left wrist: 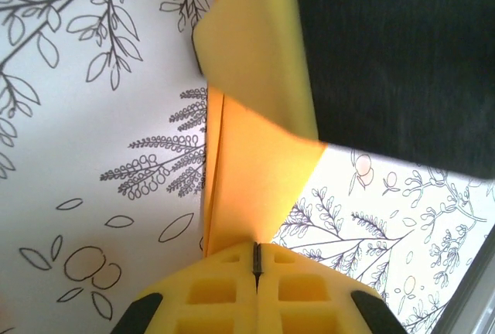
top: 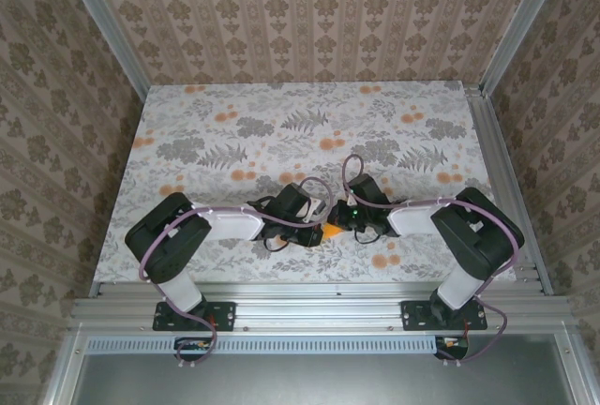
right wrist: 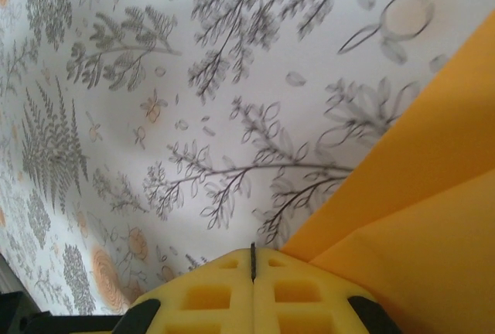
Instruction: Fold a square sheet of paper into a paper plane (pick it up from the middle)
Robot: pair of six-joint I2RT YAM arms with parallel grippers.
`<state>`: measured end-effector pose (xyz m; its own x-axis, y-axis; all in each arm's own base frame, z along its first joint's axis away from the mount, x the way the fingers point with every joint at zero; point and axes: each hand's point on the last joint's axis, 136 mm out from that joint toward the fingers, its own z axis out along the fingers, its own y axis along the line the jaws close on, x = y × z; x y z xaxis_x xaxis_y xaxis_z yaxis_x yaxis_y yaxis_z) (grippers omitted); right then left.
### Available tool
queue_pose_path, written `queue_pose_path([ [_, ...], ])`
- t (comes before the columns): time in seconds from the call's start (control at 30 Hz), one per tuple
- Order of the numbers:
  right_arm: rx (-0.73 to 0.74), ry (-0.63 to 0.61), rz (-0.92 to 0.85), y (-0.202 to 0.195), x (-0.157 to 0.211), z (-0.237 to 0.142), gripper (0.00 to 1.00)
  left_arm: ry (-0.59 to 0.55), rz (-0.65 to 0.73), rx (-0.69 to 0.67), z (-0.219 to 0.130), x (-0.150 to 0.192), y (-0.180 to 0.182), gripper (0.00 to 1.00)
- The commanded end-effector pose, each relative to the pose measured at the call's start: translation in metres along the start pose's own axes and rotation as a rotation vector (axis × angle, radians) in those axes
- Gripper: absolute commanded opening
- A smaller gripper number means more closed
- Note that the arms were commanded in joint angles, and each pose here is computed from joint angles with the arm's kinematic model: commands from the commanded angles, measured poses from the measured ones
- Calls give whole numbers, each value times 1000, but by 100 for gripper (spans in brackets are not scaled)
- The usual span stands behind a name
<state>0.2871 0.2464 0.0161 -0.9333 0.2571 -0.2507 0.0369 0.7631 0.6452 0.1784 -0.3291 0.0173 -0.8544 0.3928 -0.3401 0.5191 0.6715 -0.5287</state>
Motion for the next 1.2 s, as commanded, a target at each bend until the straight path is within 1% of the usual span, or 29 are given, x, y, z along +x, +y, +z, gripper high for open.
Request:
queue_pose_path([
  [0.0, 125, -27, -2, -33, -13, 2, 6, 213, -71, -205, 1, 72, 57, 0],
  [0.37, 132, -75, 39, -54, -52, -5, 5, 240, -72, -220, -3, 85, 63, 0],
  [0.83, 80, -135, 131, -78, -100, -10, 5, 263, -89, -223, -4, 94, 67, 0],
  [1.0, 73, -167, 151, -87, -116, -20, 5, 264, -88, -219, -5, 92, 66, 0],
  [1.17, 43, -182, 136, -83, -127, -32, 6, 267, -89, -210, -2, 91, 64, 0],
])
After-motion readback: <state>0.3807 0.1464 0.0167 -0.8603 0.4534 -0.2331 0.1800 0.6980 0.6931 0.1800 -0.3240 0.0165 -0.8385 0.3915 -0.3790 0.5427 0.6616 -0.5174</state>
